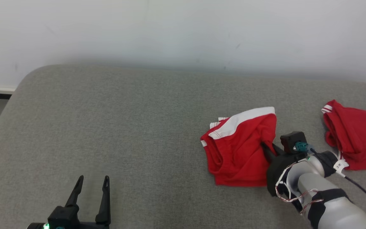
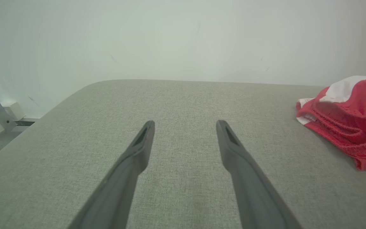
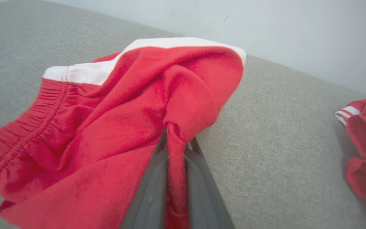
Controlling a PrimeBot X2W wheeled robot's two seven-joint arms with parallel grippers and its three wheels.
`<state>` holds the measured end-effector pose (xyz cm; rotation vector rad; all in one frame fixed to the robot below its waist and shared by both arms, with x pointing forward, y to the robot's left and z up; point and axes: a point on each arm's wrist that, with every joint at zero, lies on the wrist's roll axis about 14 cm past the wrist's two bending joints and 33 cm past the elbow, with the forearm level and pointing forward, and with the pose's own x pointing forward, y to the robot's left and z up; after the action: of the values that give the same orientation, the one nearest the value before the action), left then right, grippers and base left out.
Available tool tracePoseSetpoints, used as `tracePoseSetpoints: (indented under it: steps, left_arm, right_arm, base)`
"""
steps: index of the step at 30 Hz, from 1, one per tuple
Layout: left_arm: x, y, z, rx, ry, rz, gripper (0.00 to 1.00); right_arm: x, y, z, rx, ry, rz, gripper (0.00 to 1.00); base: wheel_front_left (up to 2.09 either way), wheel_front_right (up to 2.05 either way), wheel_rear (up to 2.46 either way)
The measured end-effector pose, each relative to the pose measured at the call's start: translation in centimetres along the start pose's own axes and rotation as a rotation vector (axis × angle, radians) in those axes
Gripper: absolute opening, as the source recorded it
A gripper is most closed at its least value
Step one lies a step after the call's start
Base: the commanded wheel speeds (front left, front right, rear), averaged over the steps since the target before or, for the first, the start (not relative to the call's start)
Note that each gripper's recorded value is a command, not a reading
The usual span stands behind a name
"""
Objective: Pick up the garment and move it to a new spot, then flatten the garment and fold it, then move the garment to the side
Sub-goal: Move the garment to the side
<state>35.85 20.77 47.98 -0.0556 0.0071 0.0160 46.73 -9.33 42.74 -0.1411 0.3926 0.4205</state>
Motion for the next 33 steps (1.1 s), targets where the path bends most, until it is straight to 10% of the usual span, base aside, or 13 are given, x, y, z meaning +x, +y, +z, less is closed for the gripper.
tracePoseSetpoints:
  steps: [16,33]
  left_arm:
    - [4.0,-3.6,-1.0,-0.005,0.021,-0.123,1.0]
    - [7.3,-3.7,-2.2,0.004,0.036,-0.154,1.0]
  right_arm:
    - [-3.0,-14.7,4.1,-0.354,0.098,-0.2,0.0]
    - [-6.4,-25.7,3.6,-0.392,0.317,-0.381,0.0]
  base:
    - [0.0,0.0,0.0]
    - [0.0,0.0,0.0]
